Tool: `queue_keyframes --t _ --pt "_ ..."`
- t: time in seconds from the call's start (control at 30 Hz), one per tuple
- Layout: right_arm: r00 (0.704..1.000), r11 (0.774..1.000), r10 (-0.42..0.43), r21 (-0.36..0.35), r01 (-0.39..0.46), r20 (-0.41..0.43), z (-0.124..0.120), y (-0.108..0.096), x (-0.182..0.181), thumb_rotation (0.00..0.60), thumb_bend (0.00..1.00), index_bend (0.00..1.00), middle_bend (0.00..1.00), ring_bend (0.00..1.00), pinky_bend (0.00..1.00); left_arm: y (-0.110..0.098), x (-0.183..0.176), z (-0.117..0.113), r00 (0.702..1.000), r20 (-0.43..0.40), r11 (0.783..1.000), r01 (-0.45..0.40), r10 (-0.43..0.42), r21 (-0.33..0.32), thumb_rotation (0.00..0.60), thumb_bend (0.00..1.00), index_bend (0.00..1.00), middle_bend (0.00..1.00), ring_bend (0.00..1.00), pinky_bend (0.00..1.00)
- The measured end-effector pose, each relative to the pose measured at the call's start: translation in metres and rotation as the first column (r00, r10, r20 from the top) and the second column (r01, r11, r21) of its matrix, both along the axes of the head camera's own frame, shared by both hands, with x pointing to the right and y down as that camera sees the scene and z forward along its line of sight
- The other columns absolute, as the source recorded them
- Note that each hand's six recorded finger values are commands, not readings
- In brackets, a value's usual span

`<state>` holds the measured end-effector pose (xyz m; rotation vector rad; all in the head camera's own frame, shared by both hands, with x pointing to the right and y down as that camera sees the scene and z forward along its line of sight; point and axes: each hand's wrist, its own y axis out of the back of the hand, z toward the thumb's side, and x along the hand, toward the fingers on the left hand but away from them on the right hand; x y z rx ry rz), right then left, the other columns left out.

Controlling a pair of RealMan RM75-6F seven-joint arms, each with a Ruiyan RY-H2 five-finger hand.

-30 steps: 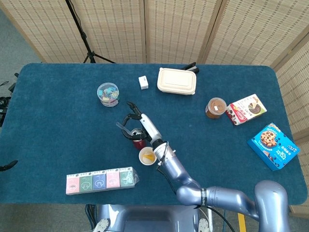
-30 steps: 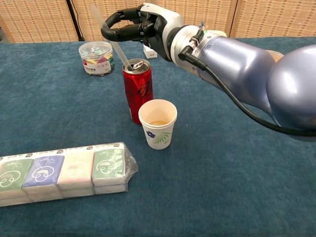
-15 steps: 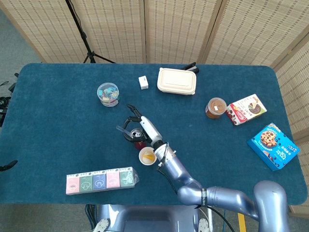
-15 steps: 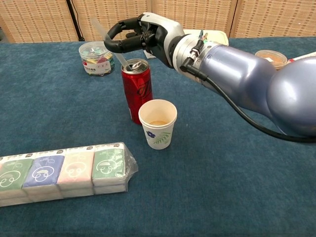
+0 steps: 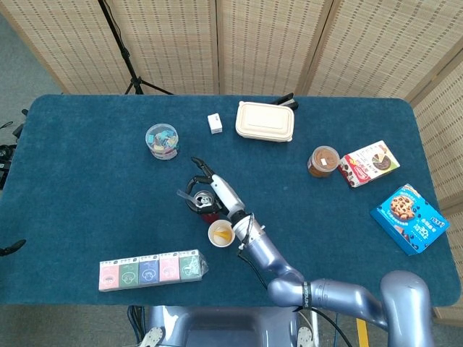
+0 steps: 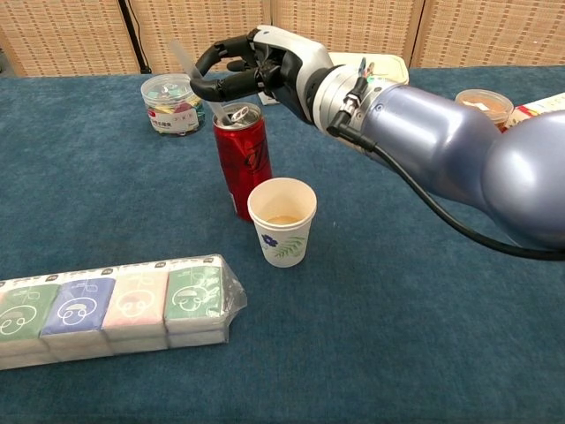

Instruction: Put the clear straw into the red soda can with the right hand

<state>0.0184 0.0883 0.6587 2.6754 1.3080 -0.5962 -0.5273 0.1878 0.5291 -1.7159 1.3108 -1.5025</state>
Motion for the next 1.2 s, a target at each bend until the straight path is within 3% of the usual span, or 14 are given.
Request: queue_keyframes --t 0.63,0.8,0.9,1.03,1.1,1.2 --pt "1.000 0.999 -0.012 0.035 0.011 0.015 -0.008 -0.001 0.005 0.600 0.45 0.42 0.00 0.00 0.00 0.000 0.000 0.000 1.000 -0.004 1.000 -0.004 0.004 -0.001 0.600 0.00 0.00 0.00 0.00 0.00" --pt "0.999 0.994 -0.030 0.104 0.032 -0.022 -0.022 -0.007 0.013 0.600 0.44 0.26 0.00 0.00 0.00 -0.001 -0.002 -0.001 1.000 -0.007 1.000 0.001 -0.001 0.002 0.600 0.00 0.00 0.00 0.00 0.00" --pt "0.996 0.984 -0.054 0.163 0.066 -0.076 -0.034 -0.010 0.024 0.600 0.39 0.17 0.00 0.00 0.00 0.000 -0.002 -0.002 1.000 -0.009 1.000 0.000 0.000 0.003 0.600 0.00 0.00 0.00 0.00 0.00" --pt "0.974 0.954 -0.077 0.267 0.134 -0.214 -0.048 -0.013 0.047 0.600 0.29 0.11 0.00 0.00 0.00 0.002 -0.003 -0.004 1.000 -0.007 1.000 -0.007 0.007 0.008 0.600 0.00 0.00 0.00 0.00 0.00" --pt "0.950 0.931 -0.078 0.318 0.178 -0.304 -0.052 -0.013 0.062 0.600 0.24 0.09 0.00 0.00 0.00 0.004 -0.002 -0.004 1.000 -0.003 1.000 -0.011 0.011 0.009 0.600 0.00 0.00 0.00 0.00 0.00" --pt "0.875 0.883 -0.058 0.385 0.270 -0.480 -0.060 -0.011 0.096 0.600 0.12 0.05 0.00 0.00 0.00 0.007 -0.001 -0.005 1.000 0.002 1.000 -0.018 0.018 0.011 0.600 0.00 0.00 0.00 0.00 0.00"
